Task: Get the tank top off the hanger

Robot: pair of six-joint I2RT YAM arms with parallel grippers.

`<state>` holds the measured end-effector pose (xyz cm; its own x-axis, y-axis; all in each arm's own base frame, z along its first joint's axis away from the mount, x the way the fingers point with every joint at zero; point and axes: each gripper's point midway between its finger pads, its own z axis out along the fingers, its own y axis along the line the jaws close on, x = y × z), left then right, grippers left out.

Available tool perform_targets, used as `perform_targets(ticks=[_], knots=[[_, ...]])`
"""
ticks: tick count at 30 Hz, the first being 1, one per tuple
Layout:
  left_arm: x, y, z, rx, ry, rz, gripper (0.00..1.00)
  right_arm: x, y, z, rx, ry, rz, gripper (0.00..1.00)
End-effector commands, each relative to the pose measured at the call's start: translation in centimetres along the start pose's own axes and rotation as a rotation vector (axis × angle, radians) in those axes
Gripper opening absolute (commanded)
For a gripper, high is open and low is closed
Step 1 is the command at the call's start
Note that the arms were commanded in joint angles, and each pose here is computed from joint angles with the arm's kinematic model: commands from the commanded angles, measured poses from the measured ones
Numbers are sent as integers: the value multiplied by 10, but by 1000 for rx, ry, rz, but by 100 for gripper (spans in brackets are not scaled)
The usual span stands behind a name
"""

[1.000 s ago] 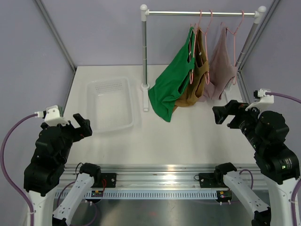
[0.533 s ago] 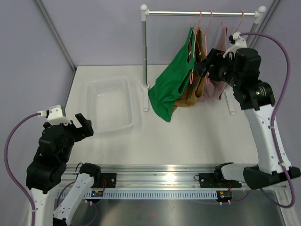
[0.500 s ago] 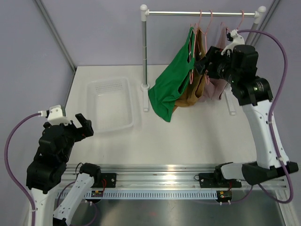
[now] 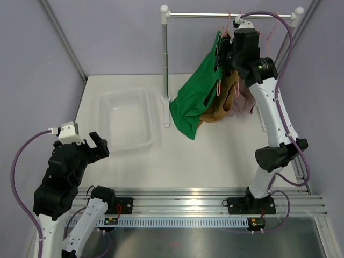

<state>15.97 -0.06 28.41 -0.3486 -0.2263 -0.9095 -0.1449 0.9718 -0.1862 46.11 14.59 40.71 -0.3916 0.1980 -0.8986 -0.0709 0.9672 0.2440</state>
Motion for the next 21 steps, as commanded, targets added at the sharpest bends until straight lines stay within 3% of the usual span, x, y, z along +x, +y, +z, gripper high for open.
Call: perform_targets(ticks=[1,5,9,12,13,14,21], knots=[[-10,-10,-2,56,-48,-24,99,-11,-11,10,110,-44,-60,48],[-9,-11,-1,62,-46,-24,99,-12,-14,23,141,-46,-78,43],[-9,-12,-2,68,-49,-23,99,-15,-12,29,142,-58,-88,20],[-7,-13,-1,73,-44,-24,99,-19,-12,30,146,-68,-93,17],[-7,-13,-1,75,-45,-24,99,-20,-13,30,153,-70,-96,4],[-7,-13,0,72,-43,-22,99,-20,-13,29,154,-67,-97,0],[-9,-15,0,75,-36,-20,99,-59,3,-11,78,-173,-45,0]])
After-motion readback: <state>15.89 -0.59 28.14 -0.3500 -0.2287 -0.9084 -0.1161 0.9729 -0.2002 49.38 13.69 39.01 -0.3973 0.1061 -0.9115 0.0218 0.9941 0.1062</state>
